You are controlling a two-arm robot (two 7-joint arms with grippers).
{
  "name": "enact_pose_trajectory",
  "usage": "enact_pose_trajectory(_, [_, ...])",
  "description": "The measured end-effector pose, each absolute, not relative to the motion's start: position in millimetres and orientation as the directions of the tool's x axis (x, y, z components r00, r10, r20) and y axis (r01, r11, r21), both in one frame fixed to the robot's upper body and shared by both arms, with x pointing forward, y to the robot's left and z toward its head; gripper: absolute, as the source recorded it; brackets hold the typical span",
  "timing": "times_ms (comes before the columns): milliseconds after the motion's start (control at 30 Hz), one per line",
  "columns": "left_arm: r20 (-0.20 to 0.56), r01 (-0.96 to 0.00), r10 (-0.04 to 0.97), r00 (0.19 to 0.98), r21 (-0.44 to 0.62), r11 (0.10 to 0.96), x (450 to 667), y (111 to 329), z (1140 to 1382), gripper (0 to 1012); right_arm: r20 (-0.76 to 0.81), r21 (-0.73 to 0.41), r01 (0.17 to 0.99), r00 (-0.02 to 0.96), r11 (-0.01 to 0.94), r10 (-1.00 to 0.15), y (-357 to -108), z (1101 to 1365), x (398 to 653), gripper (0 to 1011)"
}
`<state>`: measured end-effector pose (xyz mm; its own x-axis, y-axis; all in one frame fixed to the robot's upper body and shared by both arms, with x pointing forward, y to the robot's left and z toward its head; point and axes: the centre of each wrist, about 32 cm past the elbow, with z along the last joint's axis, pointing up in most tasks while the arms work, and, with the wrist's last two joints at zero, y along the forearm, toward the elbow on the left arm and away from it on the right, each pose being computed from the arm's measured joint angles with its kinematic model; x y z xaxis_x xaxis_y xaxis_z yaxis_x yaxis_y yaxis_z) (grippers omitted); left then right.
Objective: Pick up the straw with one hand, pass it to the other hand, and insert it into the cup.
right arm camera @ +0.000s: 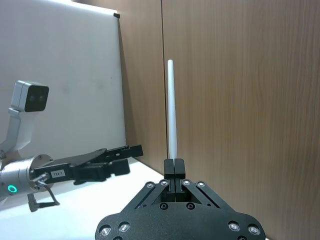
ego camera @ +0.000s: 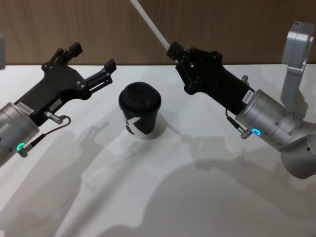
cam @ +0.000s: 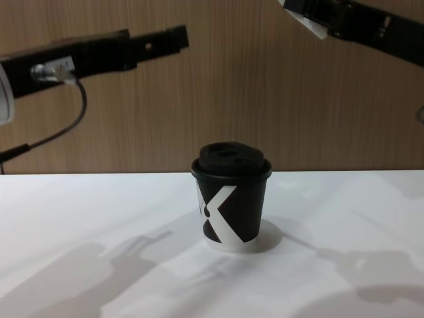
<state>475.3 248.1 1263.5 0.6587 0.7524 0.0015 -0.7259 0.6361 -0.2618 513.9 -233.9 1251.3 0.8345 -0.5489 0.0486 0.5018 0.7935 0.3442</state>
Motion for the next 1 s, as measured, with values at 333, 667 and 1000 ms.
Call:
enact_pose_trajectory(333, [-0.088, -0.634, 0.643, 0.761, -0.31, 0.708, 478.5, 254.5, 1270.1, 1003, 0.048, 0.345, 0.5, 0.835, 0.794, -0.548, -234.1, 1251.5, 514.0, 6])
enact_pose_trajectory(667, [-0.183, -0.533, 0.502, 0.845, -0.369, 0.762, 489.8, 254.3, 1272.9, 1003, 0.048, 0.346, 0.5, 0.836, 0.794, -0.547, -234.1, 1251.6, 514.0, 6])
enact_pose_trajectory(1000, [-0.286, -0.431, 0.331, 0.899, -0.442, 0.787, 506.7, 245.7, 1273.8, 1003, 0.048, 0.346, 0.499, 0.836, 0.794, -0.546, -234.1, 1251.6, 514.0, 6])
